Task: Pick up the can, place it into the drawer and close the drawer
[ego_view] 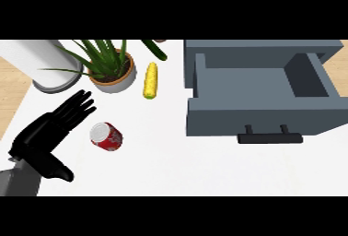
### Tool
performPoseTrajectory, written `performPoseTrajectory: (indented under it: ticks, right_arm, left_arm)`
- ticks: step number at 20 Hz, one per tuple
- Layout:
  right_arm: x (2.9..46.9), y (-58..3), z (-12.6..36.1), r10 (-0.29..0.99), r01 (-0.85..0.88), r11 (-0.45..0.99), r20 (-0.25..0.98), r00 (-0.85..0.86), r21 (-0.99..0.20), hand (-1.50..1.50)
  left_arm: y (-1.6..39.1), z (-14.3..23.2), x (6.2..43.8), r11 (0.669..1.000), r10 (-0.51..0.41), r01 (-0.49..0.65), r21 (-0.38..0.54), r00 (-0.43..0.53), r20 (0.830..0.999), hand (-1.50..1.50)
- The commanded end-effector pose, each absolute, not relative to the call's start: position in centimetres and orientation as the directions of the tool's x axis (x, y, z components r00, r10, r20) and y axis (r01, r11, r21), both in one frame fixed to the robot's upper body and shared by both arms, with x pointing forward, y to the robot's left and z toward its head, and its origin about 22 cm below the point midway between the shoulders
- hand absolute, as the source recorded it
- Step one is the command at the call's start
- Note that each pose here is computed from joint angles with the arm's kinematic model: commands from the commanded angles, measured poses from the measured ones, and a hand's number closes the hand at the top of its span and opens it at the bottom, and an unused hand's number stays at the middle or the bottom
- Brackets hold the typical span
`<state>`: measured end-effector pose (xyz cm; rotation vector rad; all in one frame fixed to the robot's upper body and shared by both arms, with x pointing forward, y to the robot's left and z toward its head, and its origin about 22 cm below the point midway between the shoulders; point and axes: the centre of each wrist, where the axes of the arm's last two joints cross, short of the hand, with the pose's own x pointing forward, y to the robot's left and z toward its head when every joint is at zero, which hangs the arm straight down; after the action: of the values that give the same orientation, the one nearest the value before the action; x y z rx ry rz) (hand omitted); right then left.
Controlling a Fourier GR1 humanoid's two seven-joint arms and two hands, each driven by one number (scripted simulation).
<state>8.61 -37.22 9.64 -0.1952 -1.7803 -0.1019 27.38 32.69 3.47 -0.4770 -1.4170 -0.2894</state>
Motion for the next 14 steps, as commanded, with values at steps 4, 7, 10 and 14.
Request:
performPoseTrajectory:
  ticks: [4,7,10,14]
  right_arm:
    - [7.8,-37.9,10.4,0.085,0.169,0.984,0.976,-0.202,-0.051,-1.50]
    - [7.4,-38.2,10.4,0.078,0.181,0.983,0.973,-0.216,-0.039,-1.50]
    - [8.2,-36.8,9.0,0.066,0.184,0.983,0.976,-0.209,-0.027,-1.50]
    - [7.0,-36.7,9.6,0.075,0.182,0.983,0.973,-0.217,-0.035,-1.50]
  left_arm:
    - [33.3,-2.3,27.5,0.904,0.077,0.409,-0.127,0.137,0.988,-1.50]
    - [33.3,-1.7,29.0,0.915,0.071,0.386,-0.121,0.140,0.988,-1.50]
    - [36.1,-2.6,28.7,0.911,0.067,0.395,-0.122,0.150,0.986,-1.50]
    - [36.8,-5.2,28.5,0.928,0.049,0.359,-0.100,0.148,0.988,-1.50]
